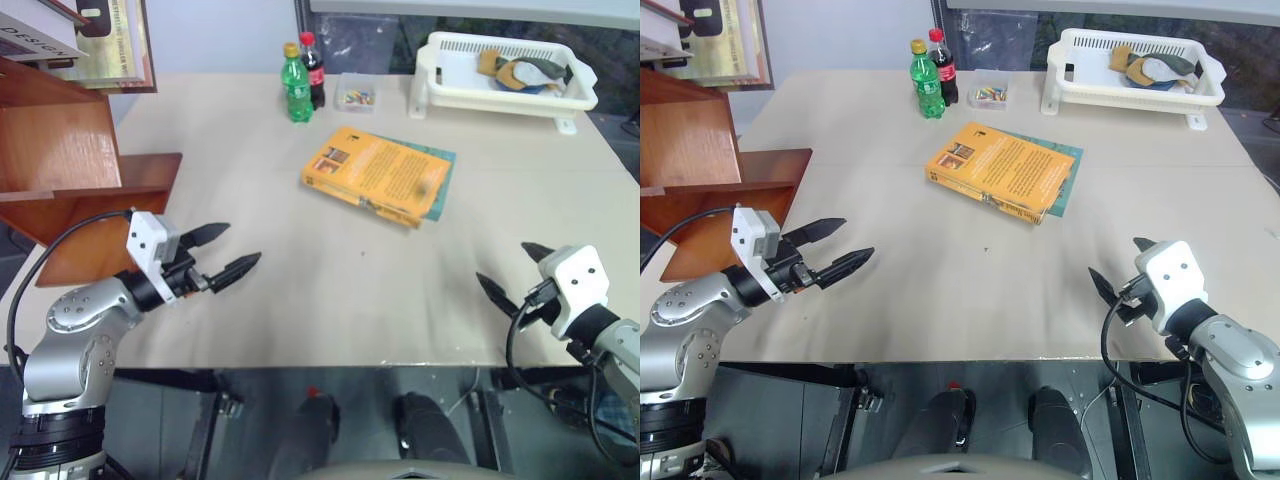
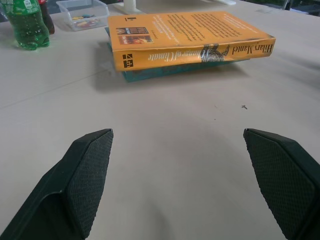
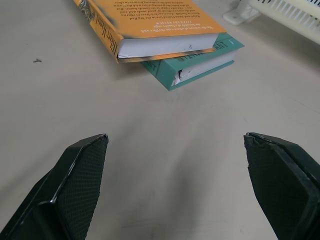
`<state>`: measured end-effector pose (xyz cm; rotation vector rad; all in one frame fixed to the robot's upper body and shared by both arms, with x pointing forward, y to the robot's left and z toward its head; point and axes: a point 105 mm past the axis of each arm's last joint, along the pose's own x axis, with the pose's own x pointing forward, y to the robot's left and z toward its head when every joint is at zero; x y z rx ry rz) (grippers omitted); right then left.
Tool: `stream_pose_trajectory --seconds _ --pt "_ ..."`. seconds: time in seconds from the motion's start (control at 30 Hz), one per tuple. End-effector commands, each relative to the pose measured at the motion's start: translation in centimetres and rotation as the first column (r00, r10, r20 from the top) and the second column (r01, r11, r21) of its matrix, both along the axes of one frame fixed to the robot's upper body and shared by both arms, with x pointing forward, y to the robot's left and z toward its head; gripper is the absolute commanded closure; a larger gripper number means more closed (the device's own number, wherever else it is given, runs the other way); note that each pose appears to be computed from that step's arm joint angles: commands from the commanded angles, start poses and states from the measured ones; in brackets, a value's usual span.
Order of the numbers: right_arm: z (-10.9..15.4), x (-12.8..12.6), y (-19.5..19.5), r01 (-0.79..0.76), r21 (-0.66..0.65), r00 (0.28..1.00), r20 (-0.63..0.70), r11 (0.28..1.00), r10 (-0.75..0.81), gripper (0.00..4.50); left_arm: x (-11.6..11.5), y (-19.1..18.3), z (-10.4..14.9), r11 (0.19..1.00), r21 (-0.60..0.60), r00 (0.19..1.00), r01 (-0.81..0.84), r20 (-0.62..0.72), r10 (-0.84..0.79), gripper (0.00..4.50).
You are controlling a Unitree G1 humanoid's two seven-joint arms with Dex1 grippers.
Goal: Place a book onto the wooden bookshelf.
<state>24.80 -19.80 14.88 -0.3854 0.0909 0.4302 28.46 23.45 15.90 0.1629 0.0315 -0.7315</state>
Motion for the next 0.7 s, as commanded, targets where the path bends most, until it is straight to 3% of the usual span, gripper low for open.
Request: stream_pose_trajectory --seconds 0.03,0.17,0.3,0.43,0.57,0.63,0.7 --pt "1.1 -0.2 0.1 -0.003 -0.011 0.999 0.051 1.0 0.004 0.04 -0.1 -0.7 1.0 0.999 -0.034 1.0 0.008 0.021 -0.007 0.0" --pt "1.3 0.1 1.2 -0.036 -0.039 0.996 0.081 0.999 0.039 0.04 -0.1 -2.7 1.5 0.99 -0.139 0.999 0.037 -0.016 -0.04 0.0" --pt "1.1 0.2 2.3 -0.067 -0.067 0.992 0.1 0.996 0.074 0.04 0.2 -3.8 1.1 0.985 -0.169 0.998 0.038 -0.04 -0.046 0.0" --pt "1.5 0.3 3.3 -0.081 -0.089 0.986 0.137 0.993 0.093 0.04 1.4 -4.7 1.0 0.964 -0.263 0.995 -0.039 -0.095 0.015 0.0" --pt "1.8 0.6 4.5 -0.104 -0.119 0.976 0.18 0.987 0.124 0.04 2.6 -6.6 0.4 0.911 -0.388 0.974 -0.136 -0.221 0.051 0.0" --pt "2.3 0.9 4.9 -0.088 -0.12 0.97 0.214 0.989 0.113 0.04 3.4 -7.6 -0.4 0.871 -0.461 0.938 -0.167 -0.346 -0.003 0.0" --pt "2.9 1.2 5.5 -0.087 -0.124 0.964 0.241 0.988 0.115 0.04 4.2 -8.3 -0.3 0.826 -0.531 0.922 -0.187 -0.384 -0.039 0.0"
